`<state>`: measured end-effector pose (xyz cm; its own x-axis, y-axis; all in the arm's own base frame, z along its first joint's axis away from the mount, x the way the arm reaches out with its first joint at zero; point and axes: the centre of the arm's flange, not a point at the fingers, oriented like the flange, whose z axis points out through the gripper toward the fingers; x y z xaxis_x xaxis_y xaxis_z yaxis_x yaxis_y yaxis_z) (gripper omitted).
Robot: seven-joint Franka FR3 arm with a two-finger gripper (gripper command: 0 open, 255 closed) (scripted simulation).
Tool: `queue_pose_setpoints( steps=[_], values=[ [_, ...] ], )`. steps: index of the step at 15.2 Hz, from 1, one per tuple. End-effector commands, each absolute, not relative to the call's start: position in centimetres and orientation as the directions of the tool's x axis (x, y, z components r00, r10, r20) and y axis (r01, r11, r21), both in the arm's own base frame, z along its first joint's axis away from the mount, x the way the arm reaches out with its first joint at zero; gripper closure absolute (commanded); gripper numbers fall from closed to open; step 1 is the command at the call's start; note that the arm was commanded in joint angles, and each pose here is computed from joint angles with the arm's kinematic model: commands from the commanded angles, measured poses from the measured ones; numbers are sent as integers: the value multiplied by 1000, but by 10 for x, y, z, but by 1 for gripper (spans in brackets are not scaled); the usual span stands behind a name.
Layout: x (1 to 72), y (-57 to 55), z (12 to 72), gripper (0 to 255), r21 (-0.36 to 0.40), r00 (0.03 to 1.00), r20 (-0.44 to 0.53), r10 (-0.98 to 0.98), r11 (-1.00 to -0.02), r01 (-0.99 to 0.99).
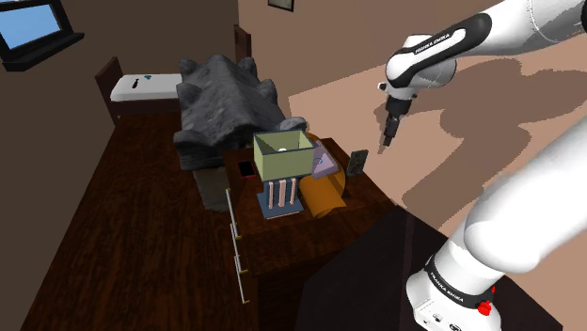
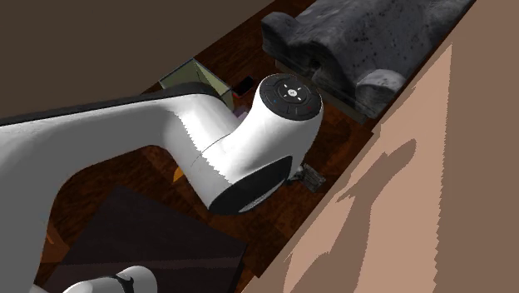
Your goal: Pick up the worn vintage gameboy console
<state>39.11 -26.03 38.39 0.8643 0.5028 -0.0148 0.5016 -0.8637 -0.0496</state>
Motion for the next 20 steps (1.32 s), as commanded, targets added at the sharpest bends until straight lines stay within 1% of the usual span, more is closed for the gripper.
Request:
queue_pose_setpoints(
  steps=[1, 18, 20],
  values=[
    [404, -280, 368, 0, -46, 851, -13, 525, -850, 524],
    [518, -418, 236, 0, -35, 727, 6, 686, -727, 686],
    [518, -418, 225, 0, -35, 727, 6, 686, -727, 686]
  ],
)
